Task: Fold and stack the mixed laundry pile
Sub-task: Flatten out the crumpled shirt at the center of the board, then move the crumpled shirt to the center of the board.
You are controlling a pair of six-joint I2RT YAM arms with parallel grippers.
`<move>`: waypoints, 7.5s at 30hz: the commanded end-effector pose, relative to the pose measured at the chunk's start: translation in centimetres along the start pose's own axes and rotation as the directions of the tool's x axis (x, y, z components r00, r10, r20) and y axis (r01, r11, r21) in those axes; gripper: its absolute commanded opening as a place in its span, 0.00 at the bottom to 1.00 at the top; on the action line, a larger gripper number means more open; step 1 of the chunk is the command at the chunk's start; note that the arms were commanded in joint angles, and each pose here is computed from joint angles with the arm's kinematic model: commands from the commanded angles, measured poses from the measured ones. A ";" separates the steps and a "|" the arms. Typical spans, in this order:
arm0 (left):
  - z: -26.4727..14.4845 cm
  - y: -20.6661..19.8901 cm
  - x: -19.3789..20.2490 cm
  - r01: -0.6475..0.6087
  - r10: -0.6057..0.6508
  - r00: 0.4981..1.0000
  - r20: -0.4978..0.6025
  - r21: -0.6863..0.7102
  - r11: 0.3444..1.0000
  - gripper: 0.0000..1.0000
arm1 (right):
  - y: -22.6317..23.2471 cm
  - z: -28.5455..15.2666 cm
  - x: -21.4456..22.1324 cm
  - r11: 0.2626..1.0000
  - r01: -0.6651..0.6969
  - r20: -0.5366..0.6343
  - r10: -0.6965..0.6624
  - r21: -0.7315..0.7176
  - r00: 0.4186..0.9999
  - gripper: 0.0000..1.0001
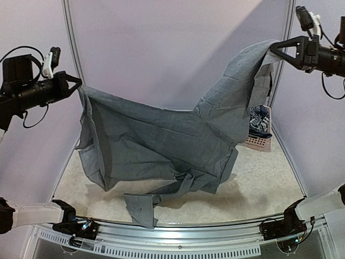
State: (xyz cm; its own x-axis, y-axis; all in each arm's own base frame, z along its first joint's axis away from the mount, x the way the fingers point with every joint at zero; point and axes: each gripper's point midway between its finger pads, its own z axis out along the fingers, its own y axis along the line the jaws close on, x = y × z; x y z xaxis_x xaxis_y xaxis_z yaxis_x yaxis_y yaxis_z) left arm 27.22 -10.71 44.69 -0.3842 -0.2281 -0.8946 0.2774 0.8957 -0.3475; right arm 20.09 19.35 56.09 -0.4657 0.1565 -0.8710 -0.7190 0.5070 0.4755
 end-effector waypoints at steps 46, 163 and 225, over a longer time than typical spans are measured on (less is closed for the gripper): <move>28.9 16.2 17.9 0.190 -0.371 0.786 -0.495 -0.378 0.906 0.00 | -39.0 26.1 -0.3 0.859 0.035 0.048 -0.069 0.511 0.996 0.99; 17.5 8.0 38.5 -0.001 -0.294 0.487 -0.823 -0.337 0.941 0.58 | -35.5 8.9 37.2 0.570 -0.127 -0.459 0.758 0.812 0.463 0.18; 8.8 -10.6 44.3 -0.190 0.613 0.266 -0.744 0.583 0.790 0.63 | -20.9 3.1 50.0 0.588 -0.456 -0.448 0.807 0.668 0.384 0.67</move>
State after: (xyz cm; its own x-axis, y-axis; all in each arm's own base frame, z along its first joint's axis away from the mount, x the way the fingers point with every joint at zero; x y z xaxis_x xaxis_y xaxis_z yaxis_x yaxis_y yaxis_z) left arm 15.46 -32.52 6.18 -0.6102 0.7581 -0.2301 0.7897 0.5584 -0.2541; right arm 14.59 18.97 3.03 -0.9905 0.1125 0.0791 0.1374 0.7854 0.6035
